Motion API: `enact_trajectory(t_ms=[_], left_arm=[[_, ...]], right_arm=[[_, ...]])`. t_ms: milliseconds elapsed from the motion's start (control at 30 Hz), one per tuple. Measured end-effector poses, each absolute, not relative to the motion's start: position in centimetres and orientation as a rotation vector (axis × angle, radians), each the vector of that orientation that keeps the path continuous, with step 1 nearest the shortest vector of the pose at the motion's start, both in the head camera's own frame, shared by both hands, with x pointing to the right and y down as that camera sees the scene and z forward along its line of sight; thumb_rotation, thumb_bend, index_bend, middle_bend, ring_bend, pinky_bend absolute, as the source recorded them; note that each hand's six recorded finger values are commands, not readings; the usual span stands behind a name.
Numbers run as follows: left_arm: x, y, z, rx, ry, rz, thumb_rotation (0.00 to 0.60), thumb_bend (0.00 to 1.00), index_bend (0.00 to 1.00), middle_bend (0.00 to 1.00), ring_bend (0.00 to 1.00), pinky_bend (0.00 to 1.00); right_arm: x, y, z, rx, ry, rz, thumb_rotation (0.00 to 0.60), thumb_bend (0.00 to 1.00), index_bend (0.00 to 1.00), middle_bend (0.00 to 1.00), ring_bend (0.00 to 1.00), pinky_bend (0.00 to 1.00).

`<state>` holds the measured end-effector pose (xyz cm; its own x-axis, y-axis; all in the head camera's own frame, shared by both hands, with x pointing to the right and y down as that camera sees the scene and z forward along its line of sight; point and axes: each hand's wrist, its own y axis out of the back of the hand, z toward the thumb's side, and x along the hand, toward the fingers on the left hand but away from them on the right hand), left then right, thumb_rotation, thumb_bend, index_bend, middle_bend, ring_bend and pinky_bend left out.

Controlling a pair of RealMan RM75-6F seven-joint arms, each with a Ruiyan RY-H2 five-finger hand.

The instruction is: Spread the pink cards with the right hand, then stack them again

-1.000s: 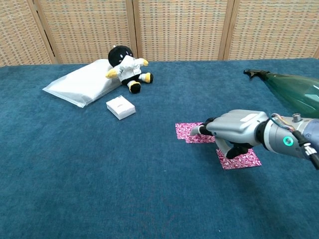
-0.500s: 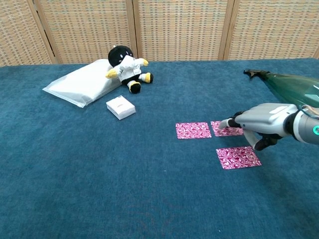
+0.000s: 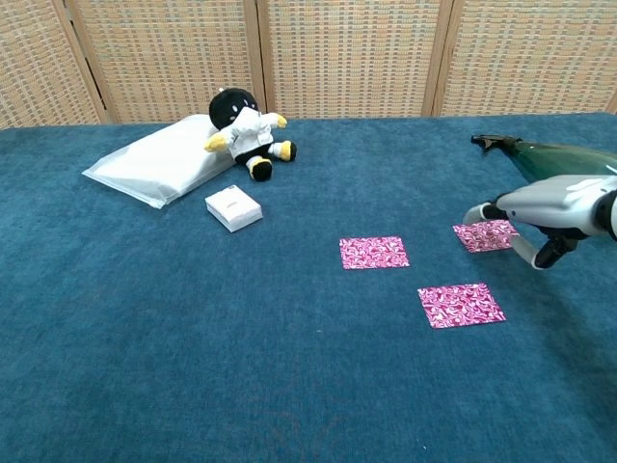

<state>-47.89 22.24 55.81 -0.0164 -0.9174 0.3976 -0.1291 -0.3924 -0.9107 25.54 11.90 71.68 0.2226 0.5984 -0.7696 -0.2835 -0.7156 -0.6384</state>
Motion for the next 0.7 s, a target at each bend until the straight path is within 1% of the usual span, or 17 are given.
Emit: enact_trajectory(t_ms=[100, 200, 267, 433, 600, 633, 700], left_arm=[[-47.9, 22.2, 55.8, -1.583, 1.109, -1.481, 0.600, 0.00, 0.00, 0.00, 0.00, 0.00], [-47.9, 22.2, 55.9, -1.587, 1.106, -1.484, 0.600, 0.00, 0.00, 0.00, 0.00, 0.00], [-47.9, 22.2, 55.9, -1.590, 1.105, -1.485, 0.600, 0.00, 0.00, 0.00, 0.00, 0.00], [-48.0, 22.2, 55.9, -1.598, 1.098, -1.488, 0.600, 0.00, 0.00, 0.00, 0.00, 0.00], [-48.0, 22.1, 55.9, -1.605, 1.100, -1.488, 0.600, 0.00, 0.00, 0.00, 0.00, 0.00], [-48.0, 22.1, 55.9, -1.607, 1.101, -1.488, 0.600, 0.00, 0.00, 0.00, 0.00, 0.00], [-48.1, 22.1, 55.9, -1.610, 1.102, -1.487, 0.600, 0.00, 0.00, 0.00, 0.00, 0.00]], right_arm=[[24.4, 10.8, 70.4, -1.791, -0.385, 1.514, 0.600, 0.00, 0.11, 0.00, 0.00, 0.02], [22.8, 9.6, 69.2, -1.819, -0.483, 1.457, 0.600, 0.00, 0.16, 0.00, 0.00, 0.02], [21.6, 9.2, 68.9, -1.837, -0.524, 1.437, 0.600, 0.00, 0.17, 0.00, 0.00, 0.02], [19.8, 9.3, 69.8, -1.856, -0.540, 1.463, 0.600, 0.00, 0.19, 0.00, 0.00, 0.02], [17.4, 10.1, 71.4, -1.902, -0.548, 1.517, 0.600, 0.05, 0.27, 0.00, 0.00, 0.02], [16.8, 10.2, 71.7, -1.907, -0.543, 1.522, 0.600, 0.05, 0.28, 0.00, 0.00, 0.02], [15.8, 10.4, 72.2, -1.905, -0.530, 1.531, 0.600, 0.10, 0.28, 0.00, 0.00, 0.02]])
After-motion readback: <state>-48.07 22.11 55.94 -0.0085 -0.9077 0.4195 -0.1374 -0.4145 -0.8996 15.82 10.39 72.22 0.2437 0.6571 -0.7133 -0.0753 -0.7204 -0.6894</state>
